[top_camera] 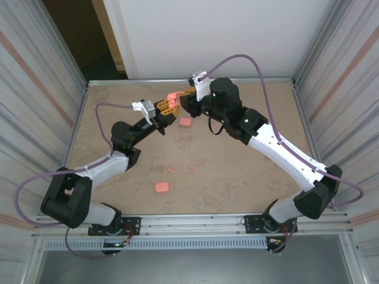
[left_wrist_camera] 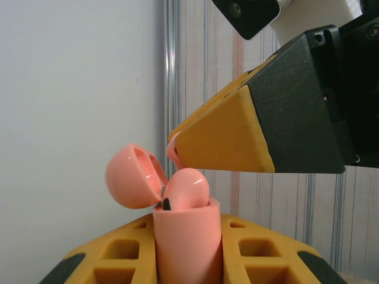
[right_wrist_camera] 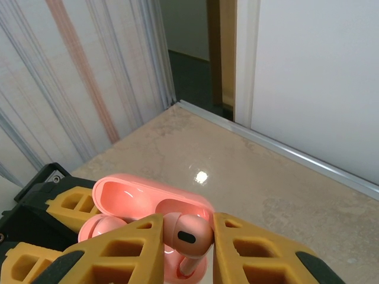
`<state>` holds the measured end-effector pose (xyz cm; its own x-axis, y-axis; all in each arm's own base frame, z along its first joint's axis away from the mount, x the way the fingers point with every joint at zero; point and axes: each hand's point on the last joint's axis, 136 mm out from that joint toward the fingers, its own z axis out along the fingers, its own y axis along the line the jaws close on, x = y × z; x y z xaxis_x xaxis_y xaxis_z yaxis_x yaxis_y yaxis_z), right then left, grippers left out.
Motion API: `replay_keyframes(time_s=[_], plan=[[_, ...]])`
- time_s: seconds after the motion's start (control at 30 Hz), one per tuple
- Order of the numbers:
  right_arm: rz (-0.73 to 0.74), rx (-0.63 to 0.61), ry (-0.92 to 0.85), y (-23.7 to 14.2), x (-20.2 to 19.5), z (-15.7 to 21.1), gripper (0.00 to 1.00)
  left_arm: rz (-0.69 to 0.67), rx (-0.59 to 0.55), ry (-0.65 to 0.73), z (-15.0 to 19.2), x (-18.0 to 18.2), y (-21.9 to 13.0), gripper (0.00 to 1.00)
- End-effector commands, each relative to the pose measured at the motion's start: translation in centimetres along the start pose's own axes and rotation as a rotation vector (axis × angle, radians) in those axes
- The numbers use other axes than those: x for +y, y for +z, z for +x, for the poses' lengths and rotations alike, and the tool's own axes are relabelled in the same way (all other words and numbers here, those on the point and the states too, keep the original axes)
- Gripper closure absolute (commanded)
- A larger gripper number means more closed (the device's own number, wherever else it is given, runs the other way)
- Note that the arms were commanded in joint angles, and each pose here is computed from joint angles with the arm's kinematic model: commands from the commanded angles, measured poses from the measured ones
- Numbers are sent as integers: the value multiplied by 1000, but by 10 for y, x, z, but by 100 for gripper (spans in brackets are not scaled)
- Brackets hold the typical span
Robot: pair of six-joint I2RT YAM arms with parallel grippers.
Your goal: Insert wireless bluetooth earbuds into charging case
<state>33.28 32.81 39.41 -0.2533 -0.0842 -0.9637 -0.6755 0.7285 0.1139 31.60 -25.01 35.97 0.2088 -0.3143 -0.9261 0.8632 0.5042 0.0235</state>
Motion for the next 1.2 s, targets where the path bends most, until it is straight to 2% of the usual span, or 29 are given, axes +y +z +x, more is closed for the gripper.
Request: replay_keyframes(time_s=[0.0,0.83,1.03,1.17], plan=[[4,7,-23,0,1,1,76,41,-68,41,-23,-9,4,100],[-15,58,-30,3,8,16,75,42,-73,45,-25,-10,3,100],[-41,51,-19,2,13,14,70,44,-73,46,-25,-11,3,100],[-50,34,-16,-1,15,7,63,45,-73,46,-25,-11,3,100]])
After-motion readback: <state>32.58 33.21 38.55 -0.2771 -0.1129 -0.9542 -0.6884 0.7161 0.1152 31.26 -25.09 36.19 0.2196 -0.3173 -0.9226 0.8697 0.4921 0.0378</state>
